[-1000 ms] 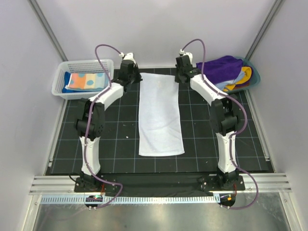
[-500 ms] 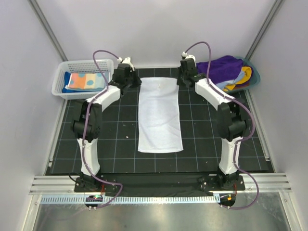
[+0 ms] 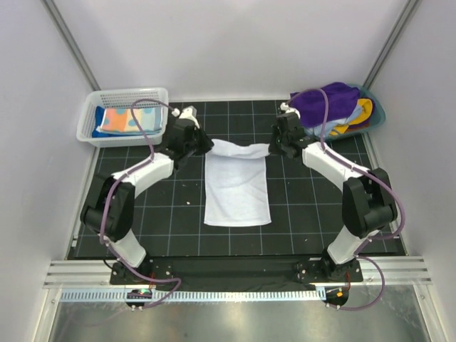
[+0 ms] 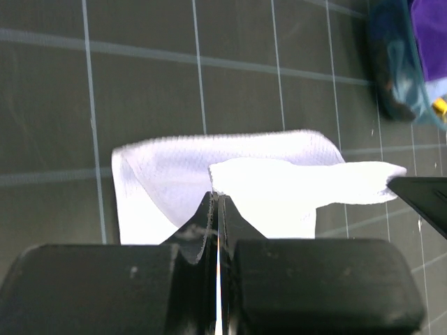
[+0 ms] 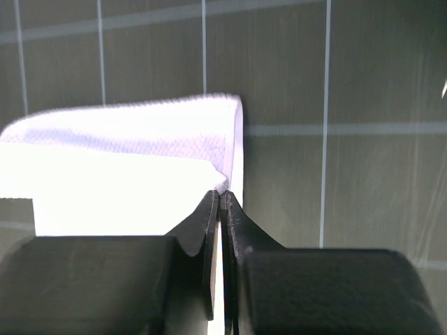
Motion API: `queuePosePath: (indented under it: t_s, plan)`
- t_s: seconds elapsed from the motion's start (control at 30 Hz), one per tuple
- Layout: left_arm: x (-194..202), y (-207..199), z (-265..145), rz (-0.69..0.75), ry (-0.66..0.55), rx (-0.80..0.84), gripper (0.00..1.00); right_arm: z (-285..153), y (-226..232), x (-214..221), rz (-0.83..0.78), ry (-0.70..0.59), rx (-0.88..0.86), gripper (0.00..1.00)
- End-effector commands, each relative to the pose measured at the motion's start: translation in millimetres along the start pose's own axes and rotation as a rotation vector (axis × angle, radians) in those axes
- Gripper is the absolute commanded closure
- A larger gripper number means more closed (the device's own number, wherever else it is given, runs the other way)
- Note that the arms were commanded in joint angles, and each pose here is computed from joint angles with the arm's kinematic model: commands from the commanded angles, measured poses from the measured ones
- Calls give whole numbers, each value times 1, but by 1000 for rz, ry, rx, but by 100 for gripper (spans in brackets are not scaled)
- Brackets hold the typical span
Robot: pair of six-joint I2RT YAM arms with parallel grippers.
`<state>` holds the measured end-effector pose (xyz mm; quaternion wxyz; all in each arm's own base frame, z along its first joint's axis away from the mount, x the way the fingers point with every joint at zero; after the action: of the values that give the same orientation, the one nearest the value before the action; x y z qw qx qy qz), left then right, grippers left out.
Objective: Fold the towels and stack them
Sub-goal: Fold the towel
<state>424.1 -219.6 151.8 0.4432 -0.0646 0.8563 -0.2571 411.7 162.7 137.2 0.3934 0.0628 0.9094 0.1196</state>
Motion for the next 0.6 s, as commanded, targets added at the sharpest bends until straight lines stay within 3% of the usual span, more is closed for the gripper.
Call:
queuePosePath:
  t_s: [0.0,0.23,0.57]
  plan:
    - [-4,-4,-18,-43,-88,-34,100,-18,11,6,41,-29,-48,99]
    - [35,8,-47,-88,-57,-135,100,-34,3,55,35,22,-40,99]
    - [71,29,-81,-99,13,-201,100,-67,-4,87,16,15,-57,99]
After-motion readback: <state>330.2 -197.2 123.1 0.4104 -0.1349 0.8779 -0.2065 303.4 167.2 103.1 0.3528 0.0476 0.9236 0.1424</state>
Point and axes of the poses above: each gripper's point midway between its finger pads, its own z axis out along the fingers, its own y axis along the line the jaws close on, x = y × z, the point moved 2 cm from there along -z, back along the fingers, and after that the axes turned 1 degree about z, right-handed, at the moved point
